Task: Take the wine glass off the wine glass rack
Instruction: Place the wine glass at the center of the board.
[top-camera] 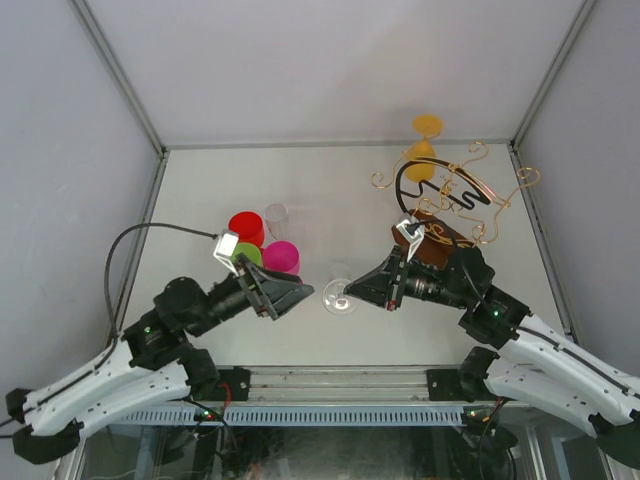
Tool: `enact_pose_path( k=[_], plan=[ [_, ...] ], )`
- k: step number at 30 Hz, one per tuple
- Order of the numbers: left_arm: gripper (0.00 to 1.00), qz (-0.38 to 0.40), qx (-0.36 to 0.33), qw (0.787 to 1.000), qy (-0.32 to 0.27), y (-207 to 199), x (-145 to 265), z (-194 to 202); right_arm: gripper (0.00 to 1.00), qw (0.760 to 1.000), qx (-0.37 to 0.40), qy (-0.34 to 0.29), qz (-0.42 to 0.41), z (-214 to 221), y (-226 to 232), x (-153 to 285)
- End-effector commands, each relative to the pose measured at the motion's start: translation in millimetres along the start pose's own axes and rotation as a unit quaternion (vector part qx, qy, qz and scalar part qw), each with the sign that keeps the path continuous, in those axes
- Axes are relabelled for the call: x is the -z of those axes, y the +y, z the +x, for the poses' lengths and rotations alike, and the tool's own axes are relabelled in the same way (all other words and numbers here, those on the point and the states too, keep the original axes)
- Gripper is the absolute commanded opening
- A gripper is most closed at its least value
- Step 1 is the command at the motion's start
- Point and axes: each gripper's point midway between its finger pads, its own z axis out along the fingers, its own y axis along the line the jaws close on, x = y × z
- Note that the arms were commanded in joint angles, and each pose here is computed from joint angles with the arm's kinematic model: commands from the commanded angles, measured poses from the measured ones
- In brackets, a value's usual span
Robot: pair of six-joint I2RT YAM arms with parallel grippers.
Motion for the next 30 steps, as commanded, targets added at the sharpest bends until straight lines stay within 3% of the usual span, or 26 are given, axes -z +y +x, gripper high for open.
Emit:
enact_pose_path(
  k=[1, 5, 14, 20, 30],
  plan=[
    [0.86, 0.006, -0.004, 0.998, -0.056, -10.6, -25.3, -10.7, 0.0, 0.997, 0.046, -0.046, -0.036, -20.7, 19.2, 3.9],
    [0.77, 0.004, -0.015, 0.998, -0.058, -12.5, -37.1, -6.0, 0.0, 0.997, 0.049, -0.04, -0.038, -16.4, 19.0, 7.3],
    [0.55, 0.076, -0.002, 0.996, -0.038, -32.6, -47.8, 15.0, 0.0, 0.997, 0.041, -0.055, -0.029, -21.4, 17.8, 13.3],
    [0.47, 0.108, -0.005, 0.994, -0.017, -43.3, -46.3, 24.3, 0.0, 0.997, 0.035, -0.06, -0.021, -23.2, 14.8, 13.0],
    [0.16, 0.118, -0.032, 0.992, 0.028, -47.4, -50.5, 40.3, 0.0, 0.997, 0.037, -0.069, -0.028, -26.6, 19.5, 15.3]
  ],
)
